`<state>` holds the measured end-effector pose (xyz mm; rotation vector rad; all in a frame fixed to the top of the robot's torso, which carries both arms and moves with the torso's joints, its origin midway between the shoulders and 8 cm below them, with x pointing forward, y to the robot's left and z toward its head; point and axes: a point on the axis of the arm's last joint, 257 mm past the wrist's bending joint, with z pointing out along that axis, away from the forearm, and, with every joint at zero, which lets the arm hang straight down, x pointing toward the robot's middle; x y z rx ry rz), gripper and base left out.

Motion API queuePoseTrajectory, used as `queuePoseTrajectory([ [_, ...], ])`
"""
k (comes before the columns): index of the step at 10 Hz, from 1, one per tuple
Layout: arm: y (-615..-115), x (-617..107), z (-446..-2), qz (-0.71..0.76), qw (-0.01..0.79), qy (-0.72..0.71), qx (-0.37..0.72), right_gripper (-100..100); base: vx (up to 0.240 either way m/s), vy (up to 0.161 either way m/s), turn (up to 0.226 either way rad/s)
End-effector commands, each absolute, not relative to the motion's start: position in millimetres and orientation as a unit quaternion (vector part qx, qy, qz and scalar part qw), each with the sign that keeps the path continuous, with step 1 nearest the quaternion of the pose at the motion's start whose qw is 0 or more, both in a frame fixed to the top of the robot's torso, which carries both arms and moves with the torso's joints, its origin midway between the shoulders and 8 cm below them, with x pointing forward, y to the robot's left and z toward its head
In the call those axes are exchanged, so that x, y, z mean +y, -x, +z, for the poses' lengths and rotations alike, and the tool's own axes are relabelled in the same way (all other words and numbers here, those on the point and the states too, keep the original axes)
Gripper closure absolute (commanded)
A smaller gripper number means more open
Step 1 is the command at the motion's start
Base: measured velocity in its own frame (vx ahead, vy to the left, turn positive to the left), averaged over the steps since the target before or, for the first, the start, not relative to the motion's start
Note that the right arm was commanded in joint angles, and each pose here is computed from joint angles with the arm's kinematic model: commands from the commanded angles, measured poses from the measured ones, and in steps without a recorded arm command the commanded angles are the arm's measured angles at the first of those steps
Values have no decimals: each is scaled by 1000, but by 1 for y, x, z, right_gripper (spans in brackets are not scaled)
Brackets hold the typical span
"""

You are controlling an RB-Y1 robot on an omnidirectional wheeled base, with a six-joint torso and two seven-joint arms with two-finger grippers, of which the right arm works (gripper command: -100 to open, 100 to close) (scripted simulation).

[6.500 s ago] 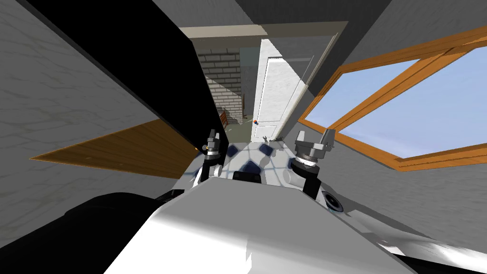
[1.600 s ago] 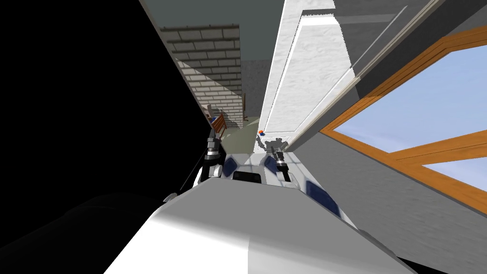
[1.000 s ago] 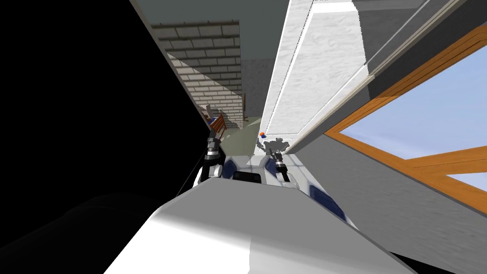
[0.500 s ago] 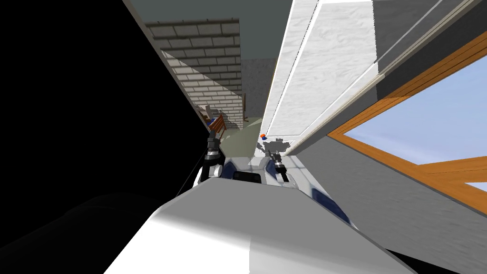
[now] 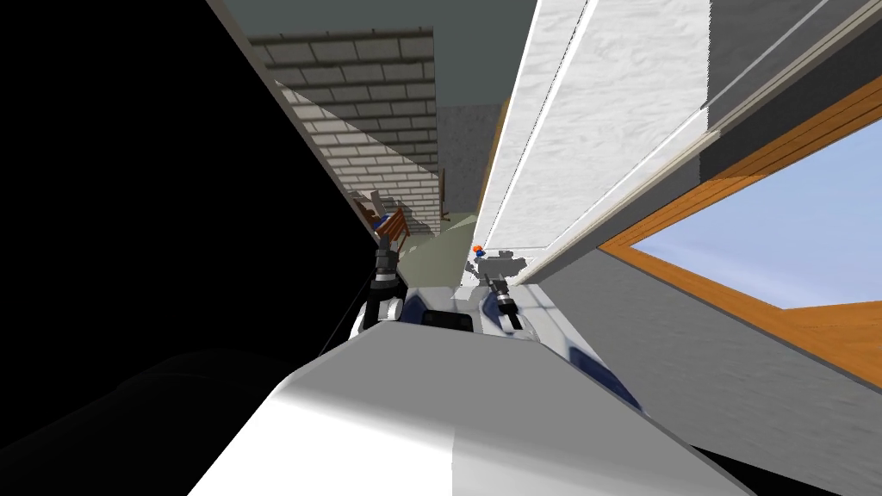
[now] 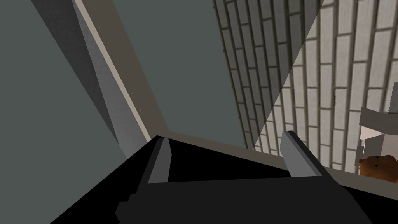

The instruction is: Pull the door open

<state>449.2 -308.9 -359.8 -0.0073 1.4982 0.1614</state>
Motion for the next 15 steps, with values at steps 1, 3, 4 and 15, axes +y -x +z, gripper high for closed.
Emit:
queuePoseTrajectory([
  [1,-448,-307,-369,64,723,15,688,-100,98,16,2],
  [3,-446,-305,-379,55,715,28,696,-100,131,3,0],
  [4,-445,-304,-384,51,712,34,700,-100,162,14,5],
  [15,-417,-373,-393,14,706,9,708,-100,131,43,82],
])
